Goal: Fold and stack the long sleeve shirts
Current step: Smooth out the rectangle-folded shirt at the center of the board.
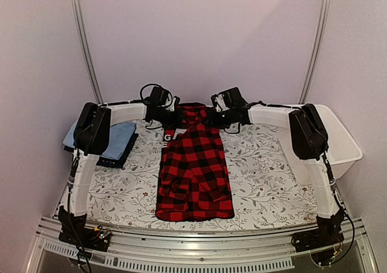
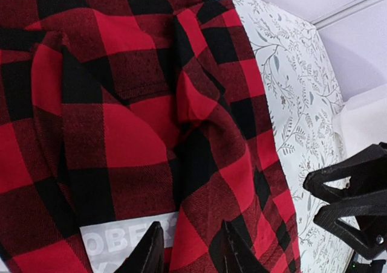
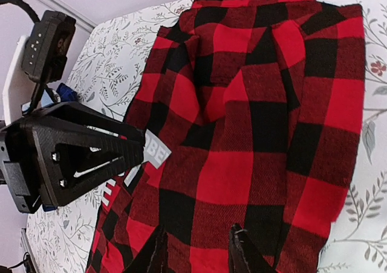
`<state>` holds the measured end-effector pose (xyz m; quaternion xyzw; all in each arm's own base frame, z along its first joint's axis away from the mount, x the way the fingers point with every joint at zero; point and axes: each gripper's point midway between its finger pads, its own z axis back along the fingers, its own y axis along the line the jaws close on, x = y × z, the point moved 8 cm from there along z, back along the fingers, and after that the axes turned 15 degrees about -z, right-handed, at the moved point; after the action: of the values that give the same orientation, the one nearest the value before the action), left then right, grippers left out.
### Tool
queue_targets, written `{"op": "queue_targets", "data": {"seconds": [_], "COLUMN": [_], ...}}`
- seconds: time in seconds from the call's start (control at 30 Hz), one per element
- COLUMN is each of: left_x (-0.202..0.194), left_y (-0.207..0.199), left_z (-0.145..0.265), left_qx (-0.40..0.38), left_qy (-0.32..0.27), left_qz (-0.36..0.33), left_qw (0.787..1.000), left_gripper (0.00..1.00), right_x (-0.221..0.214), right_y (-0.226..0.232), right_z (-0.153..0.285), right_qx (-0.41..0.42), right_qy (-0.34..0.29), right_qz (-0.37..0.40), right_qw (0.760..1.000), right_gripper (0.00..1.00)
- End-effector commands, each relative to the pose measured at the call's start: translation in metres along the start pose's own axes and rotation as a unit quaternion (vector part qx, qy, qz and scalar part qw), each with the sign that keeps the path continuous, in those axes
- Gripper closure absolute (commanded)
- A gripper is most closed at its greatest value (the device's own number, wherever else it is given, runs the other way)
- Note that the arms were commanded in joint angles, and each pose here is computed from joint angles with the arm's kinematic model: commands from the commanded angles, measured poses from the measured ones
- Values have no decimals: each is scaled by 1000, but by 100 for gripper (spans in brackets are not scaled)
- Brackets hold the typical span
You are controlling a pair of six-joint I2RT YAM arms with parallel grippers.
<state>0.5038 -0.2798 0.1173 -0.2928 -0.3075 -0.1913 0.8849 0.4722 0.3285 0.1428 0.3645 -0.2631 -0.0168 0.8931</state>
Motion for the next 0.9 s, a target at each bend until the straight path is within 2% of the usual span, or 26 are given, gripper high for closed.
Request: {"op": "queue_targets", "data": {"seconds": [0.0,0.13,0.3,0.5,0.87], "left_x": [-5,-15,-20,-24,-41], "left_y": [1,4,6,6,19], "left_z": [-8,-13,-14,-12,-16], "left_qx": [-21,-24,-30,-48,-2], "left_qy": [22,37,45,52,86], "left_qz": [-9,-5,-4,-6,11], "left_qw": [1000,999,999,997,996], "left_gripper": [68,69,73,81,80], "right_x": [26,32,37,35,42], "right_y": [0,-8,-9,-34,-55], "right_z": [-22,-46,-69,-94,-97], "right_qx": [65,119,180,191,199], "right_qy": [-14,-6,-18,-21,-28], "right_qz": [-6,-36,-59,-103,-159], "right_qw": [998,992,982,976,967], "right_gripper": [71,79,82,85,86]}}
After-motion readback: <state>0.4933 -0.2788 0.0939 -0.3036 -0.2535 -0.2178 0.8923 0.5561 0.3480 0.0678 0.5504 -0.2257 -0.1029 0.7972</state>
